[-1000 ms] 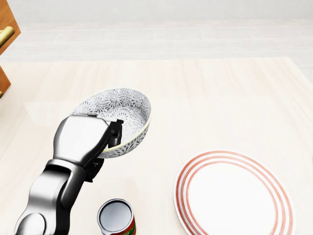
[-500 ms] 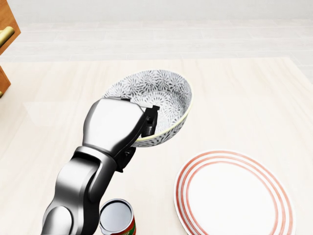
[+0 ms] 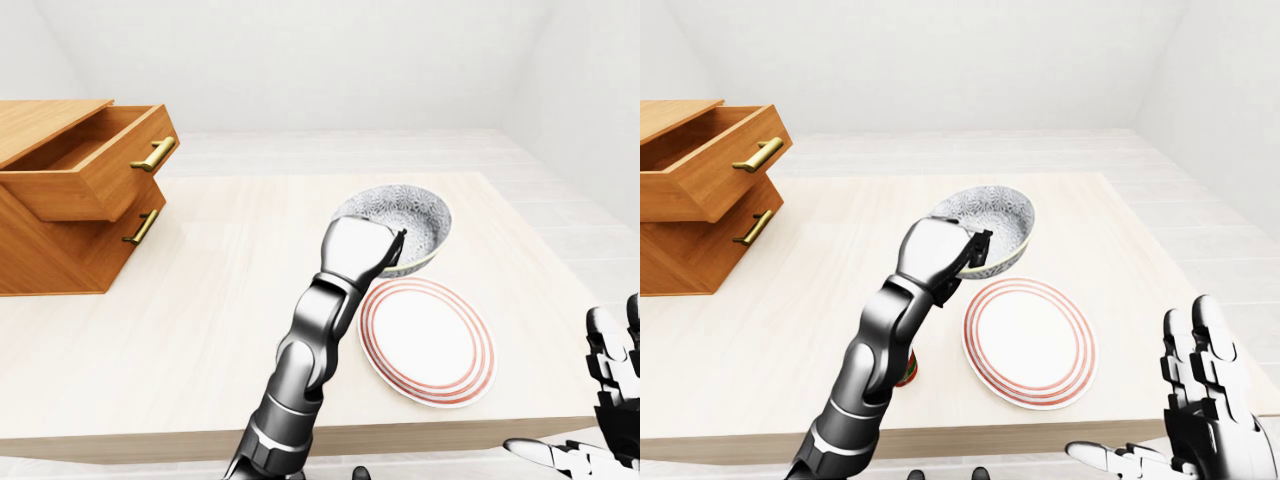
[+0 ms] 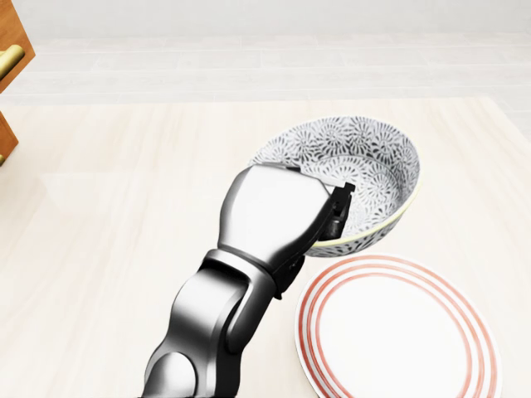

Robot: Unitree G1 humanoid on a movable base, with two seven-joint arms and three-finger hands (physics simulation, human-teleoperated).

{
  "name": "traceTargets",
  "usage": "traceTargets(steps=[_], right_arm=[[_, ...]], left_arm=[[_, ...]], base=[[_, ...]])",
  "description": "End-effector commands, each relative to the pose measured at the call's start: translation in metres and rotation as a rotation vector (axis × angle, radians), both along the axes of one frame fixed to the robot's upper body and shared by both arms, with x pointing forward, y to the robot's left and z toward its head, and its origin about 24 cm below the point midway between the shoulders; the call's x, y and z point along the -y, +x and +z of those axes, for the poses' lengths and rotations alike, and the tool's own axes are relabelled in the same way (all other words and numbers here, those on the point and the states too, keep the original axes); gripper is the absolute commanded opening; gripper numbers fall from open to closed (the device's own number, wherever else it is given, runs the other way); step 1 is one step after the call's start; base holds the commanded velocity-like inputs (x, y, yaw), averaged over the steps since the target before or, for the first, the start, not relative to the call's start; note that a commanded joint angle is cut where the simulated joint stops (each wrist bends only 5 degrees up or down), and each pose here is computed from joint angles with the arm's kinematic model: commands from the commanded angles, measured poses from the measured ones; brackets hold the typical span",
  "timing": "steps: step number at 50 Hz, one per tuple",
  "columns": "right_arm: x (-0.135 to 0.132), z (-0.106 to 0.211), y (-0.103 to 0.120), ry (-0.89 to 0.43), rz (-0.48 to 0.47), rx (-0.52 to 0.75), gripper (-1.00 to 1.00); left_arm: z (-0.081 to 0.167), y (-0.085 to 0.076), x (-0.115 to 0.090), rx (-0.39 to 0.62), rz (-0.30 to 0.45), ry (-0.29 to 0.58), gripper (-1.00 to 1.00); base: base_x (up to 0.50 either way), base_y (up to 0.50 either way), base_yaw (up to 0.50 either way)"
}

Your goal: Put the bowl on the plate.

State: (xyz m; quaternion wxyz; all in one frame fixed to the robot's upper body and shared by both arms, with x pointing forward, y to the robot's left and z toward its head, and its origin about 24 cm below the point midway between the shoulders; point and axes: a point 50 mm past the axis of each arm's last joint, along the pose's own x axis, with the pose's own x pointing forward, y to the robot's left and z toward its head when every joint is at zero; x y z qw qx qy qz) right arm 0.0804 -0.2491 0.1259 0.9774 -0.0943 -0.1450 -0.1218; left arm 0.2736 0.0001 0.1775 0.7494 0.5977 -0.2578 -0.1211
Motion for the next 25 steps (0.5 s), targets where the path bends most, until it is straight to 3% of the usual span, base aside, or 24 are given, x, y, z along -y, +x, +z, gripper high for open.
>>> traceTargets(steps=[1, 14, 18, 25], right_arm=[[0.008, -0.007, -0.003, 0.041, -0.032, 0.003, 1.00], [0.012, -0.013, -0.004, 0.067, -0.049, 0.002, 1.00], [0.012, -0.013, -0.005, 0.072, -0.048, 0.004, 1.00], [0.014, -0.016, -0.006, 0.090, -0.055, 0.001, 1.00]], left_arm=[[0.000, 0.000, 0.026, 0.033, -0.037, -0.015, -1.00], [0.011, 0.012, 0.038, 0.014, -0.037, -0.055, -1.00], [0.003, 0.010, 0.041, 0.008, -0.045, -0.051, -1.00], [-0.029, -0.010, 0.058, 0.054, -0.089, -0.024, -1.00]], base=[[0.00, 0.00, 0.00], [0.00, 0.00, 0.00], [0.00, 0.00, 0.00], [0.00, 0.00, 0.00]])
